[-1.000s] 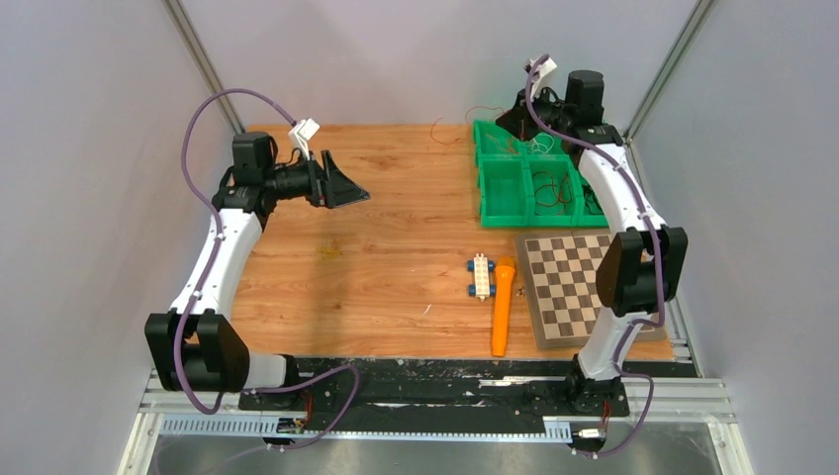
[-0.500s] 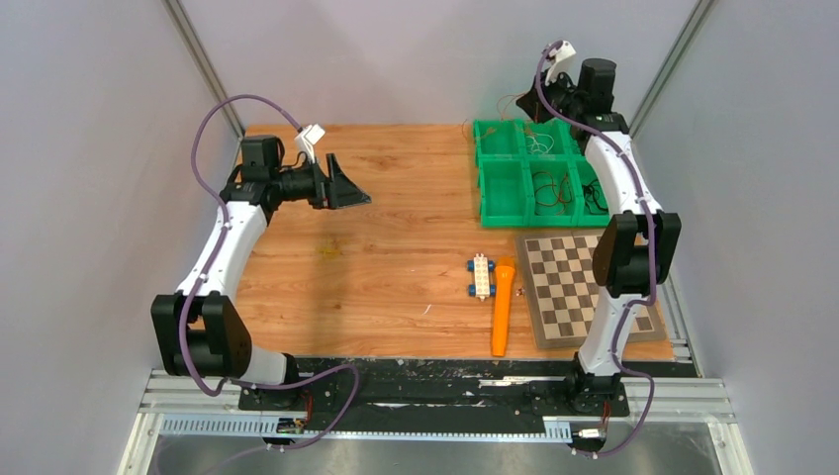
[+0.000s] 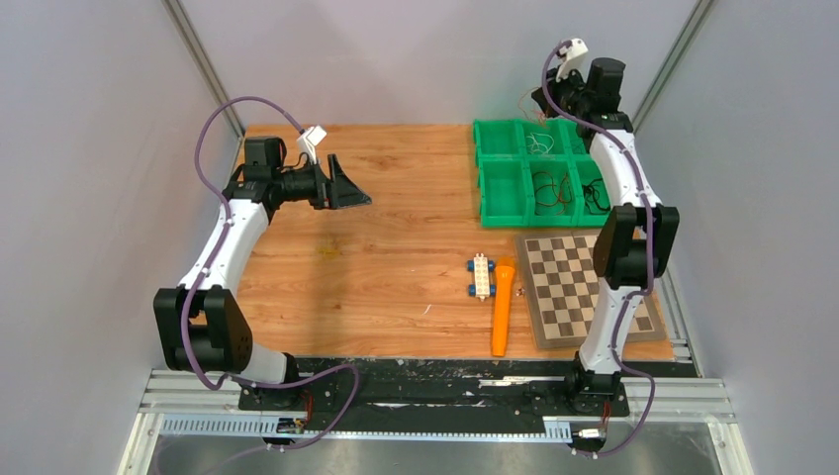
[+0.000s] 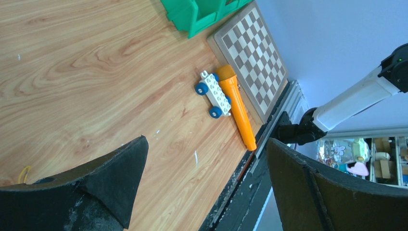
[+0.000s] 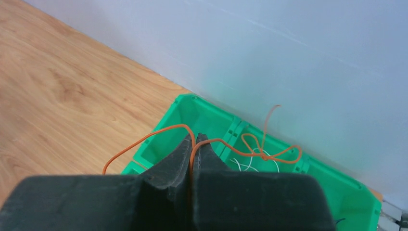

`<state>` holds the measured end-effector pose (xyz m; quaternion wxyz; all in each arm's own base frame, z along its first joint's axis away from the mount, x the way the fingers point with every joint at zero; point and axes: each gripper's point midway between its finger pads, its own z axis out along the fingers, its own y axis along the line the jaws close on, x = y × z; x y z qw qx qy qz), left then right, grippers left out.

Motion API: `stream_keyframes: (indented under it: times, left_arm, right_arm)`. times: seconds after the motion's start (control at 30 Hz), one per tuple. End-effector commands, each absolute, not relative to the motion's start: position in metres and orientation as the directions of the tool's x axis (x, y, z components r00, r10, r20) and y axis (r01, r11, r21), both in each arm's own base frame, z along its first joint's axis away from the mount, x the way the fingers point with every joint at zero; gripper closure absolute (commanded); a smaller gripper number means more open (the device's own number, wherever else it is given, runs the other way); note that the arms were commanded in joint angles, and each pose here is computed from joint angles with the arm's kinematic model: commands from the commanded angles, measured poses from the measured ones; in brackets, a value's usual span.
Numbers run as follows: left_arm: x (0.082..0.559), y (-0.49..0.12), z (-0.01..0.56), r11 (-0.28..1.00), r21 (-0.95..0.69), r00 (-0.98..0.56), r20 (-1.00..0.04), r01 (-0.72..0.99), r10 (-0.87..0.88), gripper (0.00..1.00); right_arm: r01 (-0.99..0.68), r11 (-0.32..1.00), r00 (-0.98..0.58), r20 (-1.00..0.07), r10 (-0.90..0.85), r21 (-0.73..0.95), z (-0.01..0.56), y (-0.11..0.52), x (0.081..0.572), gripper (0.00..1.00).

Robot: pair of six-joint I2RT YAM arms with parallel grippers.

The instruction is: Untangle the cables

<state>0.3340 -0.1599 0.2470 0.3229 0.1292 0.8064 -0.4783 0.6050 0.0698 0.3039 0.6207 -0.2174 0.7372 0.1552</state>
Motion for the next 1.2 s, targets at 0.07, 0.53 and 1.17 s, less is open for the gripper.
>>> stream_keyframes:
  times: [0.07,0.53,1.17]
  left_arm:
    - [0.336,-0.16,0.259,0.513,-0.653,-0.725,-0.684,0.557,-0.084,0.0]
    - [0.339,-0.16,0.257,0.514,-0.657,-0.731,-0.677,0.551,-0.083,0.0]
    - [0.339,-0.161,0.253,0.51,-0.665,-0.738,-0.67,0.546,-0.084,0.0]
  right_arm:
    - [-0.472,0.875,-0.142,-0.97,-0.196,-0.108,0.269,0.066,0.63,1.0]
    - [-0.502,0.85,-0.028,-0.978,-0.205,-0.163,0.32,0.092,0.619,1.0]
    - [-0.55,0.822,0.016,-0.986,-0.165,-0.147,0.348,0.118,0.609,1.0]
